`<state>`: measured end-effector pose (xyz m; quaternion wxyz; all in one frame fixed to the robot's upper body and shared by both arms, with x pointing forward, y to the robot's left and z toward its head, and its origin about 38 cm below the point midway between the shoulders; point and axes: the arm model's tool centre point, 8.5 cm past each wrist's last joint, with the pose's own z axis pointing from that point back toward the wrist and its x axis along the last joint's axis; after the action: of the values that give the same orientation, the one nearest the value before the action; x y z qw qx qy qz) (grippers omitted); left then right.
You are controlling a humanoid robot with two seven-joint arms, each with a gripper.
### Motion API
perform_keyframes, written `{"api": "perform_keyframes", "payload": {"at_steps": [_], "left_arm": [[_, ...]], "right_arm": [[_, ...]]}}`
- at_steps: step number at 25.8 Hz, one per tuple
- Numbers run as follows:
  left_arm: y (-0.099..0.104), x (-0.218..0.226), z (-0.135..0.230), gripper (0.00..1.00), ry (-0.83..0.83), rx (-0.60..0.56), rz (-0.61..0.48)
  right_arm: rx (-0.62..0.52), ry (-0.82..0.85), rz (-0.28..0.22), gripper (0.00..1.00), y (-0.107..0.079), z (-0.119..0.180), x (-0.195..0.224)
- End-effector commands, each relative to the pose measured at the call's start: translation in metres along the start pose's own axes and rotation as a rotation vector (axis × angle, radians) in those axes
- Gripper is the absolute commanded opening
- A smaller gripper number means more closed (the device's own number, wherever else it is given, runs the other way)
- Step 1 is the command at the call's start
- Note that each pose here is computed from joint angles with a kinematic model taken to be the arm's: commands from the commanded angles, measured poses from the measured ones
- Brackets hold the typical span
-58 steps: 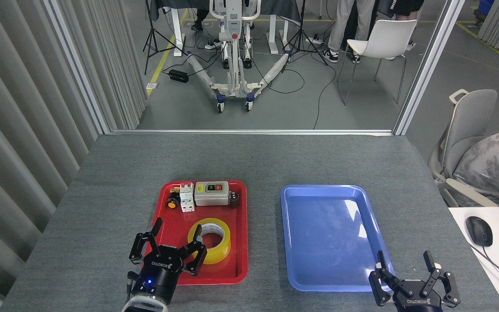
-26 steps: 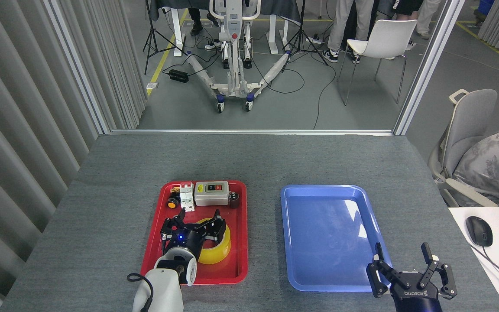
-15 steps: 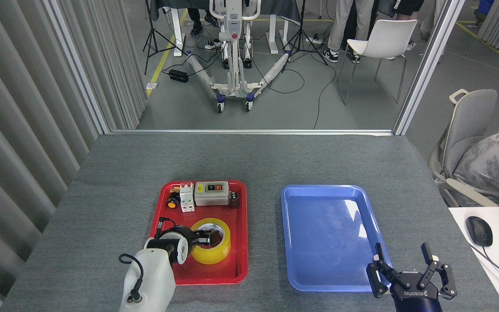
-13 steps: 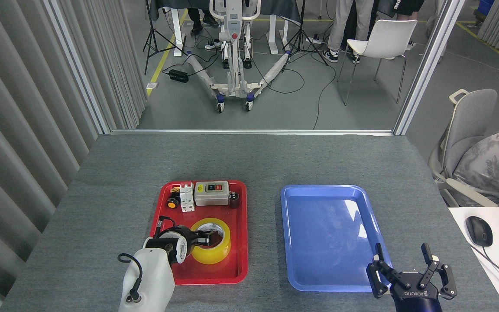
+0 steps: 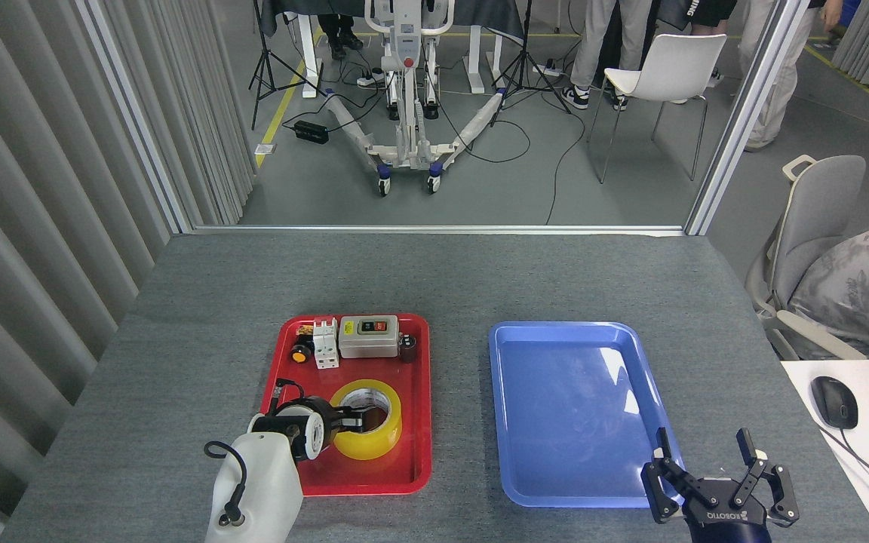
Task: Place and move tape with both arms
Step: 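Insert the left gripper into the tape roll's hole and grip it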
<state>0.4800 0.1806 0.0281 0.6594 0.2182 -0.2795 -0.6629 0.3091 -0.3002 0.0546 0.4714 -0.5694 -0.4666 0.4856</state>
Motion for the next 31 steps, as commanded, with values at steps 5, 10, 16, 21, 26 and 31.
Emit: {"api": "perform_keyframes", "payload": {"at_steps": [5, 10, 16, 21, 26, 31], "left_arm": [[0.023, 0.001, 0.005, 0.99, 0.008, 0.026, -0.002], [0.032, 0.005, 0.008, 0.99, -0.031, -0.010, 0.030], [0.026, 0.009, 0.009, 0.99, -0.060, -0.111, 0.049], [0.027, 0.012, 0.008, 0.99, -0.067, -0.118, 0.047], [0.023, 0.010, 0.004, 0.99, -0.064, -0.126, 0.041], [0.019, 0.003, 0.002, 0.96, -0.050, -0.136, 0.038]], "right_arm": [[-0.001, 0.000, 0.002, 1.00, 0.000, 0.000, -0.001], [0.001, -0.001, 0.000, 1.00, 0.001, 0.001, 0.000], [0.001, -0.002, 0.000, 1.00, 0.001, 0.001, 0.001], [0.003, -0.001, 0.000, 1.00, 0.001, 0.001, 0.000], [0.003, -0.001, 0.000, 1.00, 0.001, 0.001, 0.000], [0.004, -0.001, 0.000, 1.00, 0.002, 0.001, 0.000]]}}
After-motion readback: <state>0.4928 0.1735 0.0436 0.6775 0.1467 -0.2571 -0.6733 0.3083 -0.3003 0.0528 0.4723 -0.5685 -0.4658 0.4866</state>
